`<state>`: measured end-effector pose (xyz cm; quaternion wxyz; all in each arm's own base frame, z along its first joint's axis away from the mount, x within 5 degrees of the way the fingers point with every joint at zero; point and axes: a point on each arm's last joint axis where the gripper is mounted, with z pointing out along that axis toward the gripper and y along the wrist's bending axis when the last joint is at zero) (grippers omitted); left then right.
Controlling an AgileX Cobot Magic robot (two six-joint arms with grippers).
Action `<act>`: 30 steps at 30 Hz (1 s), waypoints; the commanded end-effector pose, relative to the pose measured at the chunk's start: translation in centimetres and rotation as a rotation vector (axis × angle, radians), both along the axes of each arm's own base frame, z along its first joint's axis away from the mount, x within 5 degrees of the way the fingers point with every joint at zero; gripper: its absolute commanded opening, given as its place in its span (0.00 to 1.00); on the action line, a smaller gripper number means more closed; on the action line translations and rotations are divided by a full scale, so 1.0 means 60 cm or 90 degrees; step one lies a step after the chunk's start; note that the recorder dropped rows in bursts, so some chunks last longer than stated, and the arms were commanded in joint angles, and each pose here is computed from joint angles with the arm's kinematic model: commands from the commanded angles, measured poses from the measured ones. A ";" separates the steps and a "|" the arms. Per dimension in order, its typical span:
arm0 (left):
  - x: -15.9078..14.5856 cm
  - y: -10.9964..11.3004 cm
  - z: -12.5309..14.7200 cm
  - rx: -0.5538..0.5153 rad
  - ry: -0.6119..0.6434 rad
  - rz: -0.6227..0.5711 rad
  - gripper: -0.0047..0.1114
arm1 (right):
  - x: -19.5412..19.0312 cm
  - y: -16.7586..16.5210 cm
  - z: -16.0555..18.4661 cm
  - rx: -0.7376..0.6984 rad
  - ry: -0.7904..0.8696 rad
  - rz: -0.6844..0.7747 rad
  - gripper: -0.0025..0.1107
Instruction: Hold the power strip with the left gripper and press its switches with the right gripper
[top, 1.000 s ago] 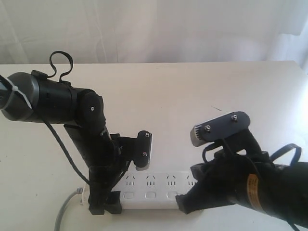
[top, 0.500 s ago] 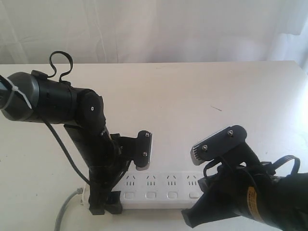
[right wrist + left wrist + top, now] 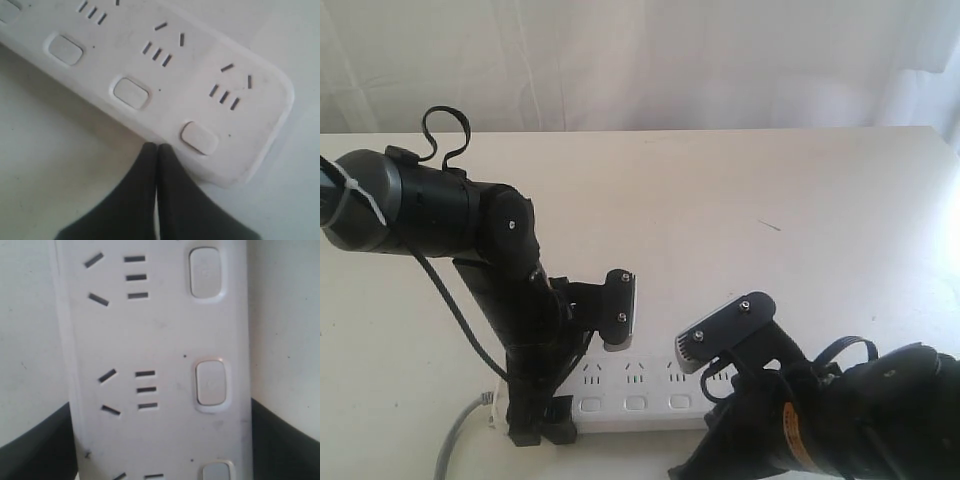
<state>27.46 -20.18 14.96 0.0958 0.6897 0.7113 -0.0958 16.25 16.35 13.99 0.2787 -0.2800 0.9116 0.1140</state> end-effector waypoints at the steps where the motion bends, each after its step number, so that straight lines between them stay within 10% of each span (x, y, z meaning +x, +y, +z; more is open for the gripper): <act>1: -0.015 -0.001 -0.005 0.010 0.049 -0.010 0.04 | 0.010 0.008 0.010 0.007 -0.018 -0.002 0.02; 30: -0.017 0.001 -0.005 0.020 0.055 -0.019 0.04 | 0.010 -0.015 0.002 -0.032 -0.033 -0.063 0.02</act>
